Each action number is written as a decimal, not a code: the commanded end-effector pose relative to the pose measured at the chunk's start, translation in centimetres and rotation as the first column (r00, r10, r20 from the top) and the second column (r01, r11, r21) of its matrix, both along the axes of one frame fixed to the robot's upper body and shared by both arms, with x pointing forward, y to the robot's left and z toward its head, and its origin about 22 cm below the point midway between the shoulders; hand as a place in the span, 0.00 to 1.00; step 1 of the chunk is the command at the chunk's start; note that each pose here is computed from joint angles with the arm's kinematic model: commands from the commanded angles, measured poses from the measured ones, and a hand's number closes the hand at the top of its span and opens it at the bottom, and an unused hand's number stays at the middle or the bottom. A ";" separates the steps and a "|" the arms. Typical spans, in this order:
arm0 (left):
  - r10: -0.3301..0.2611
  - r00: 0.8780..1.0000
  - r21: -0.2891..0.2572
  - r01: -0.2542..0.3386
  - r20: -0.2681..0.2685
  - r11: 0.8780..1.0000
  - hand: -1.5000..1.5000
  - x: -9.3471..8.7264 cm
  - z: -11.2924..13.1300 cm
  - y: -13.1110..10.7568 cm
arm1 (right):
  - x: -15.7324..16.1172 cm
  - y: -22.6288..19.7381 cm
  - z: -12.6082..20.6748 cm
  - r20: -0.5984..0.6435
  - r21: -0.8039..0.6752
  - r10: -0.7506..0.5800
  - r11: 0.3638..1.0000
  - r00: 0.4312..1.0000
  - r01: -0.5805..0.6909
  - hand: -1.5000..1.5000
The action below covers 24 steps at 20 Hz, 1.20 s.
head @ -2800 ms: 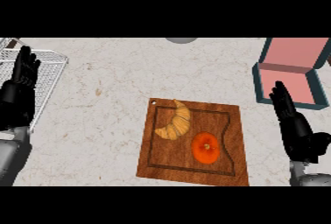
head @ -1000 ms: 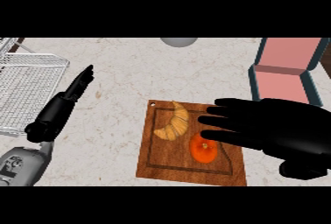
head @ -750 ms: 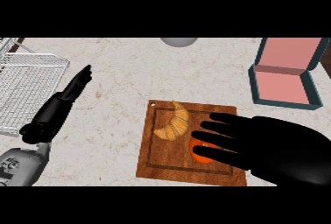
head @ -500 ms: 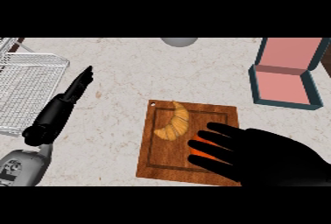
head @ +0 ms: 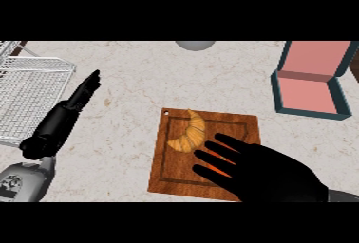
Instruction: Pick the squash from the cutting board and place it in the cardboard box
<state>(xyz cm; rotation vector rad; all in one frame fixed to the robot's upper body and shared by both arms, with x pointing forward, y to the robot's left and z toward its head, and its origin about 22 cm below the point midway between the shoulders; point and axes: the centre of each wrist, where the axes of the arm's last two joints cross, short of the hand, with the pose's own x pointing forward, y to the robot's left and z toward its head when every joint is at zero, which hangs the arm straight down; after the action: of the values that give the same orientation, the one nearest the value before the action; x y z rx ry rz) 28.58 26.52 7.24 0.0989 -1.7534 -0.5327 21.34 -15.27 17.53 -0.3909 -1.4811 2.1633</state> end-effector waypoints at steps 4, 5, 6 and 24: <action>0.010 1.000 0.009 -0.010 -0.018 1.000 0.50 1.6 0.3 -0.5 | 0.3 2.1 -2.4 0.029 -0.026 -0.009 1.000 1.000 0.010 0.00; 0.018 1.000 -0.005 -0.018 0.001 1.000 0.50 0.9 -1.2 1.2 | 0.8 0.1 -3.0 0.034 -0.027 -0.007 1.000 0.999 0.008 0.00; 0.006 1.000 -0.011 -0.006 0.001 1.000 0.50 0.8 -0.4 -0.2 | 0.4 2.8 -2.8 0.037 -0.049 -0.017 0.999 0.999 0.019 0.00; 0.008 1.000 0.012 -0.007 -0.010 1.000 0.50 0.6 -0.3 0.4 | 2.6 2.0 -8.2 0.020 -0.068 -0.032 0.997 0.999 0.033 0.00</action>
<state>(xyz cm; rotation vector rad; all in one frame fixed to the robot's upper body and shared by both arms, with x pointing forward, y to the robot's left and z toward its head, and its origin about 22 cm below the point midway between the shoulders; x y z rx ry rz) 29.17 26.85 6.27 0.1033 -1.7493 -0.5327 24.04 -13.08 10.04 -0.4481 -1.4148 2.1952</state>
